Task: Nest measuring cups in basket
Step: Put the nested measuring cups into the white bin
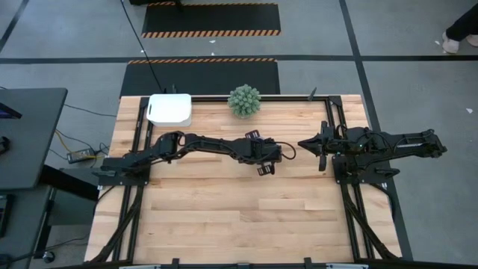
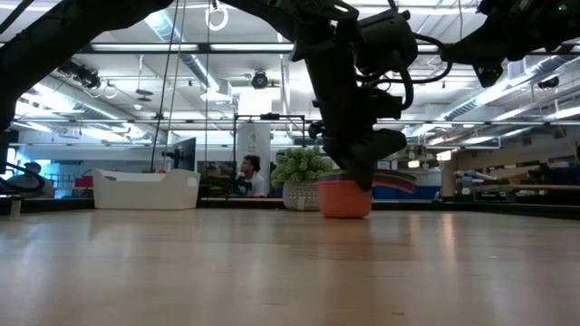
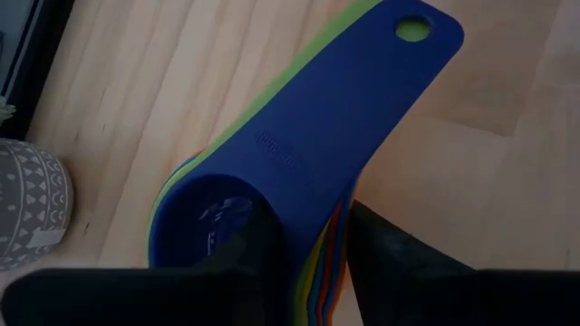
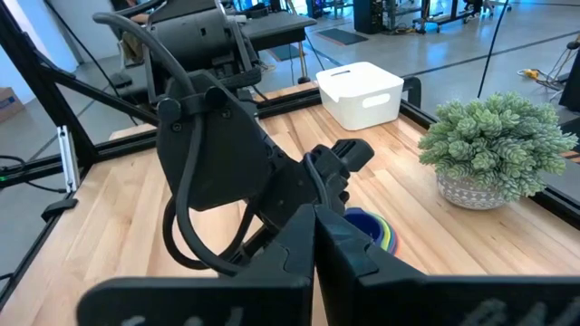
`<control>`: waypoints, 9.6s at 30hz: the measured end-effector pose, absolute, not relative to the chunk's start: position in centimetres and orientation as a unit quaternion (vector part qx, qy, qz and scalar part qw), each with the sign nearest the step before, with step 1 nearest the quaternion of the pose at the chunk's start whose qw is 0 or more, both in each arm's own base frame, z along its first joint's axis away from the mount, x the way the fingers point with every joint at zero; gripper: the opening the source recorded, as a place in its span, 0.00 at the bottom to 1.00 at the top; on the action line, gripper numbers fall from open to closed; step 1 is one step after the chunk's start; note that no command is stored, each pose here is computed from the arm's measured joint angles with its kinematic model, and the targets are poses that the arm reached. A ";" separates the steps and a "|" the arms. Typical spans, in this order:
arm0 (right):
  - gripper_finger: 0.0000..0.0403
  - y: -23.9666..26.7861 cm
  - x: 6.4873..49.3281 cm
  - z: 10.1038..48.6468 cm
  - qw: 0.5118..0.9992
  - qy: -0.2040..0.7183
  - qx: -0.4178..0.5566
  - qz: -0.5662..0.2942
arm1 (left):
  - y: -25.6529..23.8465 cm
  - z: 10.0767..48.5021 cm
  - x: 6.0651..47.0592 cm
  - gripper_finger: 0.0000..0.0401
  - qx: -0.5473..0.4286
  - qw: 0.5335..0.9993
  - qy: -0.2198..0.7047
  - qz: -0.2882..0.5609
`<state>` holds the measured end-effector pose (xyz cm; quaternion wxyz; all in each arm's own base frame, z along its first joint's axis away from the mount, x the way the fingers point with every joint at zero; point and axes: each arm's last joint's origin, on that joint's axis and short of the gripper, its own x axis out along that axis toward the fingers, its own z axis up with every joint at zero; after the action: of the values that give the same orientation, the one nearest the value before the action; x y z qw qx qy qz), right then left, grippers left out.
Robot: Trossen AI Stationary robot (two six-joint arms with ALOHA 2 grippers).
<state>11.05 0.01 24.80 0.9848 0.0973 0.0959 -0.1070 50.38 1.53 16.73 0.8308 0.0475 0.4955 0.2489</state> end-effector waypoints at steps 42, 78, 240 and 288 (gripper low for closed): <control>0.03 0.0 11.2 25.5 0.987 0.062 0.105 -0.103 | 3.1 23.6 46.6 0.25 0.022 0.812 0.522 0.260; 0.03 0.2 11.2 25.5 0.993 0.065 0.066 -0.078 | 9.6 30.1 40.7 0.25 -0.025 0.767 0.540 0.345; 0.03 -0.9 10.8 25.3 0.959 0.056 0.064 -0.270 | 23.2 18.7 10.9 0.32 -0.126 0.726 0.553 0.390; 0.03 -0.9 10.9 25.8 0.961 0.031 0.068 -0.267 | 23.1 18.5 11.4 0.32 -0.142 0.741 0.539 0.376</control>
<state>10.87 -0.91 25.81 0.9608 0.0679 0.0311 -0.2671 11.40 23.06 18.53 0.7406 -0.1420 0.5387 0.3757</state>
